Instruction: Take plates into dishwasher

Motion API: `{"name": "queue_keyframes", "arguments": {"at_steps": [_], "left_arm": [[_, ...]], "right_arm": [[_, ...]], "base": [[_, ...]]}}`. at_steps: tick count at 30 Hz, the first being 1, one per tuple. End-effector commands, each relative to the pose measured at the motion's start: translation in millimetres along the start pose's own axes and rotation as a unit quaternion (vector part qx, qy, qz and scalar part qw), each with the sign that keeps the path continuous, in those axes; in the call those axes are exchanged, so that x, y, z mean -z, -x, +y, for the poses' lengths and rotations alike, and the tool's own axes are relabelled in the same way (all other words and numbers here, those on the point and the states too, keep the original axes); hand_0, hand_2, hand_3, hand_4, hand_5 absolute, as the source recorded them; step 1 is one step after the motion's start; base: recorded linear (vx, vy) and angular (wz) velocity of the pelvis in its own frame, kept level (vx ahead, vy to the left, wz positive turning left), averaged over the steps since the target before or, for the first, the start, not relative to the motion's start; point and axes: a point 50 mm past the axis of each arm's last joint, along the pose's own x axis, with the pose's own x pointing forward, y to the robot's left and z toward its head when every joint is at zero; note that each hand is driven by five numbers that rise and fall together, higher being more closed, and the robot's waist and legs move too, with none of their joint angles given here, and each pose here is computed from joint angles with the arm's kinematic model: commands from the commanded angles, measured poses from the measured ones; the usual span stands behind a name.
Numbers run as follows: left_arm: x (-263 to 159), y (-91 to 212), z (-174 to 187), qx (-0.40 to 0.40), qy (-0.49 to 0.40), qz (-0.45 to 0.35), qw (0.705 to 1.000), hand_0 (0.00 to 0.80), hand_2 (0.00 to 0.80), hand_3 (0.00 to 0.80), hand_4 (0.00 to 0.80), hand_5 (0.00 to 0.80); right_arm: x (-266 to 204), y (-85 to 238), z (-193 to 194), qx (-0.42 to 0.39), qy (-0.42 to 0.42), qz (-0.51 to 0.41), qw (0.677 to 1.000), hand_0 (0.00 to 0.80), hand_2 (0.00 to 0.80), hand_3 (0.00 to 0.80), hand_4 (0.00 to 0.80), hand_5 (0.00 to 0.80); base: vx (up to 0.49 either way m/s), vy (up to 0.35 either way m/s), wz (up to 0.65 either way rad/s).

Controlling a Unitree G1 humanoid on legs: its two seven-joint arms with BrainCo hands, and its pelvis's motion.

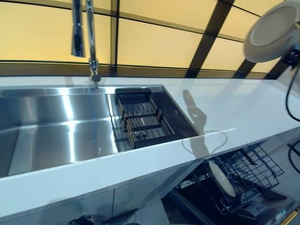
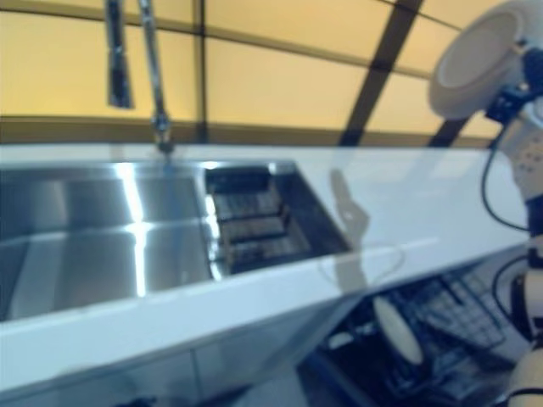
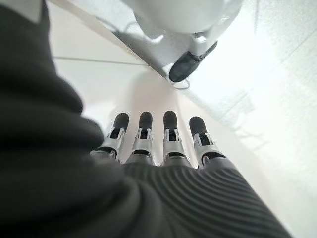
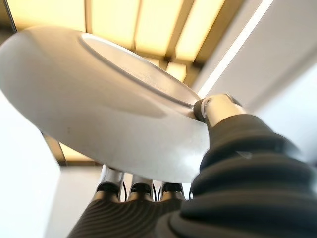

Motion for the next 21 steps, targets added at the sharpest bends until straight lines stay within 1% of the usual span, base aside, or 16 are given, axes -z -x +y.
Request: {"name": "queue_keyframes", "arguments": {"at_steps": [1,4,11,15,21], "left_arm": [[-28.4,-2.3,8.3,-0.006,-0.023,-0.038,0.999,0.000,0.000,0.000,0.000,0.000],[-33.9,-2.4,7.7,-0.005,-0.023,-0.047,0.999,0.000,0.000,0.000,0.000,0.000],[-39.0,-2.2,3.9,-0.001,-0.011,-0.063,0.998,0.000,0.000,0.000,0.000,0.000],[-40.1,-1.8,3.1,-0.002,-0.009,-0.072,0.997,0.000,0.000,0.000,0.000,0.000],[-36.7,-0.9,4.8,-0.006,-0.001,-0.077,0.997,0.000,0.000,0.000,0.000,0.000]], "right_arm": [[-62.2,1.5,-35.0,0.045,-0.006,-0.109,0.993,0.800,0.800,0.800,0.800,0.800],[-64.1,4.2,-48.1,0.054,0.015,-0.133,0.990,0.800,0.800,0.800,0.800,0.800],[-50.6,10.0,-70.3,0.048,0.064,-0.136,0.987,0.800,0.800,0.800,0.800,0.800],[-37.9,16.4,-78.6,0.015,0.152,-0.145,0.978,0.800,0.800,0.800,0.800,0.800],[-10.7,26.1,-90.1,-0.047,0.230,-0.116,0.965,0.800,0.800,0.800,0.800,0.800]], "base": [[-0.030,-0.130,-0.28],[-0.029,-0.124,-0.23],[-0.026,-0.121,-0.12],[-0.045,-0.136,-0.11],[-0.047,-0.075,-0.03]]}}
